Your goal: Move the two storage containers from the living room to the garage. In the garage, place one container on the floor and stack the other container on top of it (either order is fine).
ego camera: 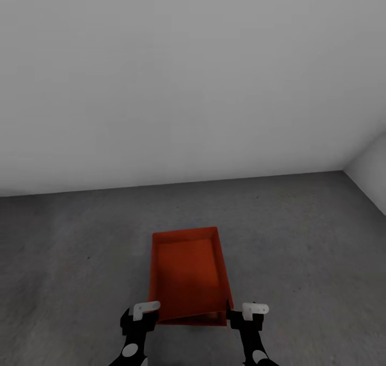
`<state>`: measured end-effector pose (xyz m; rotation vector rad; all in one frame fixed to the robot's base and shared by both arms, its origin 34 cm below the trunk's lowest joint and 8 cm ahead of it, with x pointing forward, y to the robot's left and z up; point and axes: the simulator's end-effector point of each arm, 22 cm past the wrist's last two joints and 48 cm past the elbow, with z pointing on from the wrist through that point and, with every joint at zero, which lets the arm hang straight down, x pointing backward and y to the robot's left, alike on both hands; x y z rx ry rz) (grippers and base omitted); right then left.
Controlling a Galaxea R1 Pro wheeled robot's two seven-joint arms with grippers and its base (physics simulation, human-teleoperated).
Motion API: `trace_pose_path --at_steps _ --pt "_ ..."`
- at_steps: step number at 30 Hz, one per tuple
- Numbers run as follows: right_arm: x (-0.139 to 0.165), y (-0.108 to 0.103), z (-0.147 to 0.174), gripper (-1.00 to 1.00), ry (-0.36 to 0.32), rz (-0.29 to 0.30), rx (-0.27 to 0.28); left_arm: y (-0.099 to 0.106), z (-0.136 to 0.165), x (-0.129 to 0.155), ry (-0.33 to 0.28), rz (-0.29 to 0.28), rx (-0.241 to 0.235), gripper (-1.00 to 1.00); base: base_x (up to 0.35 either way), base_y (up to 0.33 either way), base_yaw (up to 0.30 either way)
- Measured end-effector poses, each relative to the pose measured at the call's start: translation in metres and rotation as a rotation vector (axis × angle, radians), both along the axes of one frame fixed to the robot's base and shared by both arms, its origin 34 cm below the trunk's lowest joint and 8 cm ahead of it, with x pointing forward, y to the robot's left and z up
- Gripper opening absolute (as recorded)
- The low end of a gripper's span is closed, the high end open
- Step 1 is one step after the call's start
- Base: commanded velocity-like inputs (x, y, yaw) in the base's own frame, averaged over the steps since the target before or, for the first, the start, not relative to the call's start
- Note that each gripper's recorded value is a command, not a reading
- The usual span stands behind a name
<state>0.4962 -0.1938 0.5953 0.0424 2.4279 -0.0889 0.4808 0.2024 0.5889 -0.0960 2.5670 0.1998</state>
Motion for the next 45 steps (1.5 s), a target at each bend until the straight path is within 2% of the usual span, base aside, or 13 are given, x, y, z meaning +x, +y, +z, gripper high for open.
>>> trace_pose_path --at_steps 20,36,45 --pt "-0.007 0.0 0.017 1.0 0.001 0.001 0.0 0.001 0.017 -0.007 0.001 0.006 0.0 1.0 0.0 0.0 0.0" --pt "-0.007 0.001 0.017 1.0 0.0 0.007 0.001 0.0 0.017 -0.007 0.0 -0.005 0.001 1.0 -0.002 0.0 0.0" --pt "-0.007 0.001 0.017 1.0 0.001 0.006 0.001 0.0 0.016 -0.01 0.008 0.009 -0.001 1.0 -0.249 0.017 0.0"
